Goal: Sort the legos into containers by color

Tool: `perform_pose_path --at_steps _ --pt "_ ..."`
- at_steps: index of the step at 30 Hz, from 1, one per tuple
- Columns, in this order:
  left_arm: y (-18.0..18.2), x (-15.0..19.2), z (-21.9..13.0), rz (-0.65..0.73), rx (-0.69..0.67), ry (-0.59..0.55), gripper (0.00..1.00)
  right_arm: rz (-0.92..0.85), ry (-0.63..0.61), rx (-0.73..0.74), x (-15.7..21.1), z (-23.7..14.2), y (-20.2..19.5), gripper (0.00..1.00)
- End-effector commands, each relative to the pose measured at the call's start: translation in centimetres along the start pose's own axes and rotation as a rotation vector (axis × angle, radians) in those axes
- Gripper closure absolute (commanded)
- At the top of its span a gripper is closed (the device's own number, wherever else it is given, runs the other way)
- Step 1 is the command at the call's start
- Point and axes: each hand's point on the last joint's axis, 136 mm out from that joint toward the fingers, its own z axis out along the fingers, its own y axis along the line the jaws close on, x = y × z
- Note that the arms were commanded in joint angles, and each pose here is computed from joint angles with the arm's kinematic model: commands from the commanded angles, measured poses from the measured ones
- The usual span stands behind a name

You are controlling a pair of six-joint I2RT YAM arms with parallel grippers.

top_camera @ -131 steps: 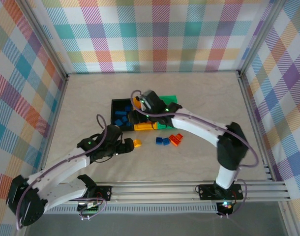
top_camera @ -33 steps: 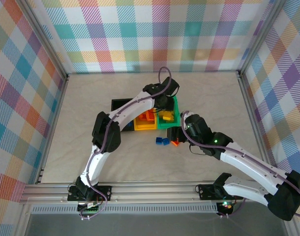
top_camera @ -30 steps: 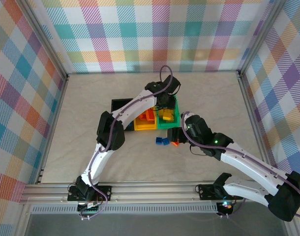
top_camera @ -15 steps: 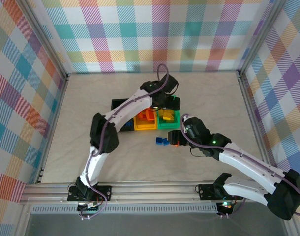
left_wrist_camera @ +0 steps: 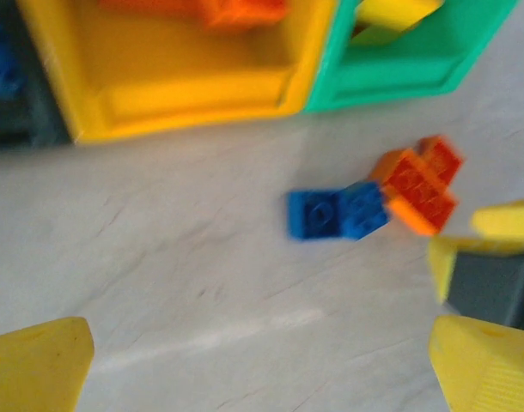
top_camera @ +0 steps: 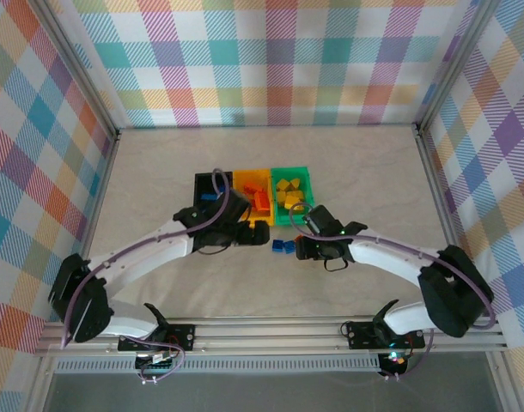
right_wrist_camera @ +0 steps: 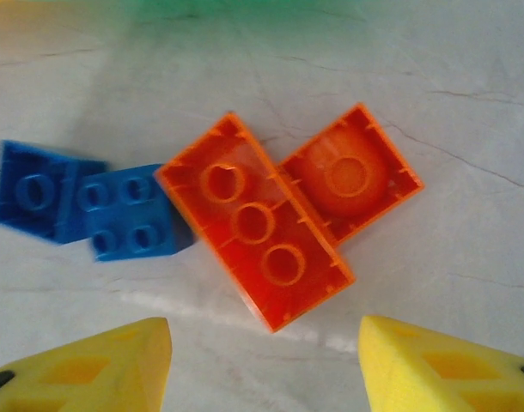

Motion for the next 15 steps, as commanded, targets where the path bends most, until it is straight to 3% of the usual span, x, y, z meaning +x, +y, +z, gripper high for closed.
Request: perform_pose_path --at_steps 1,6,15 --pt "1.2 0.4 -1.2 -0.075 0.024 -0.06 0.0 -0.014 0.0 -0.007 -1.0 0.3 0.2 0.37" --pt "4.2 1.9 -1.5 -0.121 -0.008 -0.06 0.0 -0.044 0.029 0.011 -1.3 1.8 0.3 0.38" --pt "6.0 2.7 -1.1 -0.164 -0.015 -0.042 0.0 -0.115 0.048 -0.013 -1.9 2.6 1.9 0.49"
